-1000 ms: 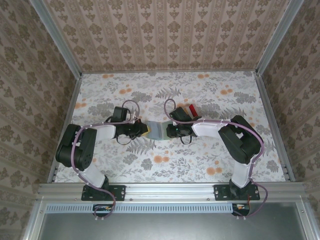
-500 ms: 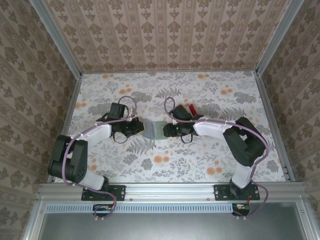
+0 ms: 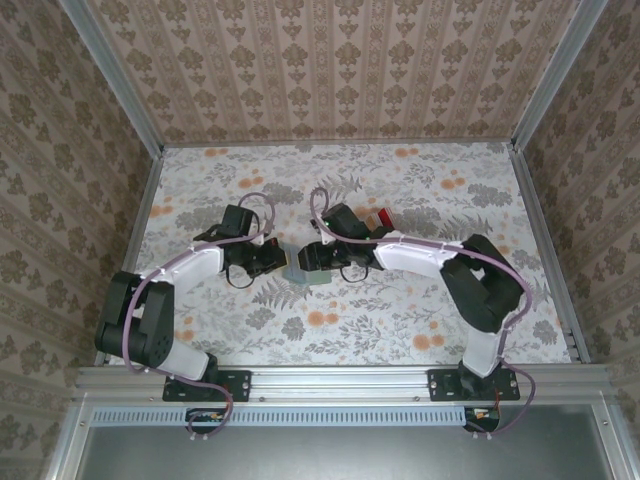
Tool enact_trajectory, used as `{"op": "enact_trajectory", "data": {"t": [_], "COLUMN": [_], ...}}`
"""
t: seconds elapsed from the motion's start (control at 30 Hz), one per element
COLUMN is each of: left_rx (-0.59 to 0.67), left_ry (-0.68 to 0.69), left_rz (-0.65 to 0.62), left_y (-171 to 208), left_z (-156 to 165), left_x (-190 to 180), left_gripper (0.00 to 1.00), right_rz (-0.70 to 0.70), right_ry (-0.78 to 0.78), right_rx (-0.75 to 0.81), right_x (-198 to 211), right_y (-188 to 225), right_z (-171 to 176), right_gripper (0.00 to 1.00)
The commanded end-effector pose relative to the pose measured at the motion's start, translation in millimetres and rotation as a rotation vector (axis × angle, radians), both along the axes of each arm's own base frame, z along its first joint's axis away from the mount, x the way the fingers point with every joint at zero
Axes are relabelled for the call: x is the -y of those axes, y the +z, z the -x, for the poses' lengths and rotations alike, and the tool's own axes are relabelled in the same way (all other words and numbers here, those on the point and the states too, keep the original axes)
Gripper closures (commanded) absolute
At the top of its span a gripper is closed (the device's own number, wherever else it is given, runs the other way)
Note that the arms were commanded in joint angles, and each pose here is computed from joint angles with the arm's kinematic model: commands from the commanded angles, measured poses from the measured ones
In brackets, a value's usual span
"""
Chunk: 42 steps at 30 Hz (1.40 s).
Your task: Put the credit cards into the card holder
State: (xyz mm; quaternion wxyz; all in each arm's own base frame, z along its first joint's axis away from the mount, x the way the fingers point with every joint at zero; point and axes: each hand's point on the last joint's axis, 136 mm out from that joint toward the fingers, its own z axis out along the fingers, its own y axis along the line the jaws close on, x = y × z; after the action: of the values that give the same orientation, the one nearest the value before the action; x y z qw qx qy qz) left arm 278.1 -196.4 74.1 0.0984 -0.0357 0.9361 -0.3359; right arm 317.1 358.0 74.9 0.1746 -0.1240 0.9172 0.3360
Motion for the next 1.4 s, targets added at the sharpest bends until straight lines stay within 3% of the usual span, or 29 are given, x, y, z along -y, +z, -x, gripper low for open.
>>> {"op": "enact_trajectory", "data": {"t": [0.0,0.17,0.5,0.93,1.37], "left_rx": [0.044,0.044,0.045,0.050,0.052], "left_ry": [-0.016,-0.012,-0.012,-0.016,-0.016], "left_rz": [0.013,0.017,0.021,0.016,0.014], "left_y": [14.7,15.0,16.9,19.3,20.1], "left_z": [-5.4,-5.9,-7.4,-7.3,-7.8], "left_x": [4.7,5.0,6.0,5.5,4.5], "left_gripper": [1.00,1.00,1.00,1.00,1.00], "right_rz": [-0.066,-0.074,-0.048,0.068,0.093], "right_ry": [0.001,0.024,0.030,-0.006,-0.015], "right_rx": [-0.042,-0.047,-0.043,-0.007,0.006], "right_x": [-17.8,-27.8,-32.0,-13.7,-5.2], "right_y": [-1.2,-4.6,-10.0,-23.6,-22.9], "right_z": [-5.6,-2.5,-5.4,-10.9,-14.1], "right_gripper": [0.47,0.36,0.28,0.38,0.46]}}
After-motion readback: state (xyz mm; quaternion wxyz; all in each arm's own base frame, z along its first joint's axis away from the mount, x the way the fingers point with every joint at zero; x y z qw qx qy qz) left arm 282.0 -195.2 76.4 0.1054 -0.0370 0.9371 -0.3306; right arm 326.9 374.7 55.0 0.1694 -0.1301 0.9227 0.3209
